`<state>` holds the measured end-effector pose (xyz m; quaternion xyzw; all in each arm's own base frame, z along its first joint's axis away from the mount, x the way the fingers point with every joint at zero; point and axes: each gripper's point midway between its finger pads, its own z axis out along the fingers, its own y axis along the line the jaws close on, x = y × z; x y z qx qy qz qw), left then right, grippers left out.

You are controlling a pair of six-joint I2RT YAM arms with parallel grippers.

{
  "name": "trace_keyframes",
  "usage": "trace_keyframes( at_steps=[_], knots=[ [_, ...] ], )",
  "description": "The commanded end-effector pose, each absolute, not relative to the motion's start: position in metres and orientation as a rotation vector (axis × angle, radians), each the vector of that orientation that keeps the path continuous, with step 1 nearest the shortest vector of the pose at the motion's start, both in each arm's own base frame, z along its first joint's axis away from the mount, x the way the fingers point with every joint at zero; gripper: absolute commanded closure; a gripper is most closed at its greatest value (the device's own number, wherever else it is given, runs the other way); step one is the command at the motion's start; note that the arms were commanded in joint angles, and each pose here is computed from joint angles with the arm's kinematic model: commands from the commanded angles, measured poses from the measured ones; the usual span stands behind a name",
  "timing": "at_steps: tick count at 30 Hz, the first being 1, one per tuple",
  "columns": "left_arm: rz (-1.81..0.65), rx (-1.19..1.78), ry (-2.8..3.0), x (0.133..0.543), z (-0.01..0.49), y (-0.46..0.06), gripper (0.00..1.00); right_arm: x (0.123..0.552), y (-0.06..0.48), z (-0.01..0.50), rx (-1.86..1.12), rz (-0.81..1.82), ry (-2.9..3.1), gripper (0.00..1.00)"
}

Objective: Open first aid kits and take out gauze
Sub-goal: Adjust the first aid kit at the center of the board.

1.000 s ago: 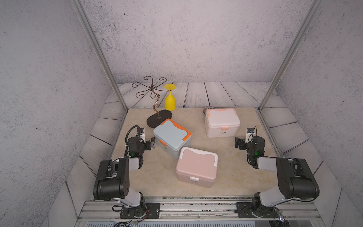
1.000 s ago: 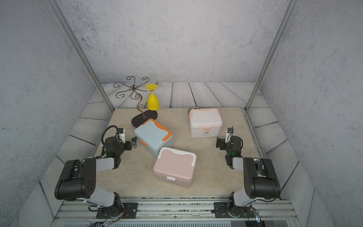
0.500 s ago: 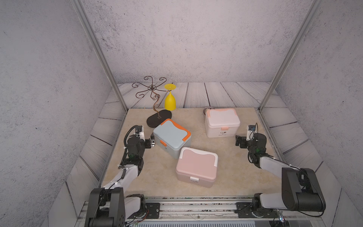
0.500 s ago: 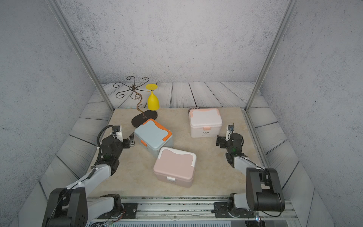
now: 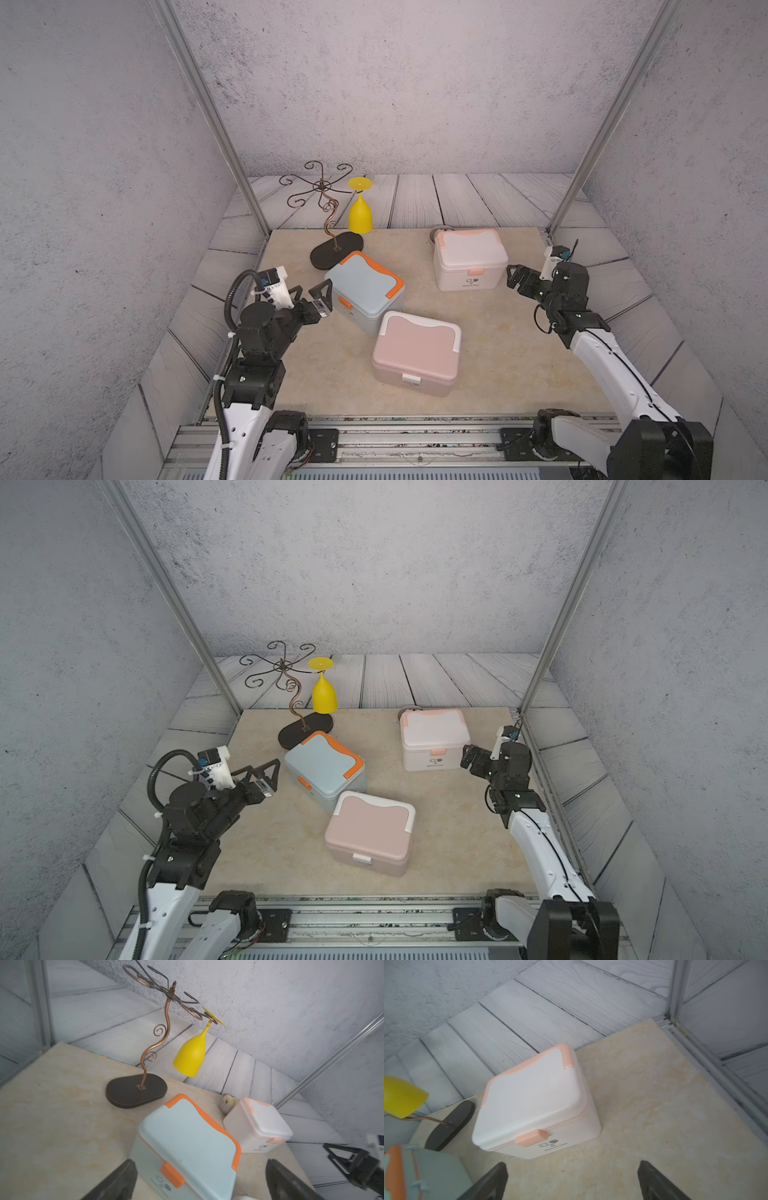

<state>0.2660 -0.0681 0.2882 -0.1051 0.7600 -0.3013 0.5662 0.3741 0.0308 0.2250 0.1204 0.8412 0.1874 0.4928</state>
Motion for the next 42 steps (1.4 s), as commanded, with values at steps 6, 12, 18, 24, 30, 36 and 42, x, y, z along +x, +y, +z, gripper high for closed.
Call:
trace_keyframes(
  at_steps=[6, 12, 18, 24, 30, 36, 42],
  knots=[
    [-1.076, -0.546, 2.169, 0.214, 0.207, -0.111, 0.0, 0.356, 0.113, 0.217, 0.164, 1.101, 2.228, 0.01],
    [-1.233, -0.563, 2.429, 0.161, 0.175, -0.148, 0.06, 0.335, 0.138, 0.213, 0.034, 1.158, 2.346, 0.01],
    [-1.292, -0.535, 2.572, 0.131, 0.161, -0.171, 0.06, 0.321, 0.171, 0.215, -0.124, 1.194, 2.406, 0.01],
    [-1.356, -0.399, 2.611, 0.128, 0.164, -0.219, 0.06, 0.307, 0.188, 0.203, -0.197, 1.197, 2.481, 0.01],
    [-1.432, -0.314, 2.604, 0.141, 0.16, -0.269, 0.05, 0.284, 0.205, 0.191, -0.271, 1.244, 2.535, 0.06],
    [-1.361, -0.255, 2.538, 0.177, 0.168, -0.29, 0.06, 0.259, 0.218, 0.183, -0.337, 1.282, 2.569, 0.12],
    [-1.317, -0.243, 2.519, 0.218, 0.168, -0.285, 0.06, 0.241, 0.219, 0.168, -0.355, 1.268, 2.625, 0.15]
  ],
)
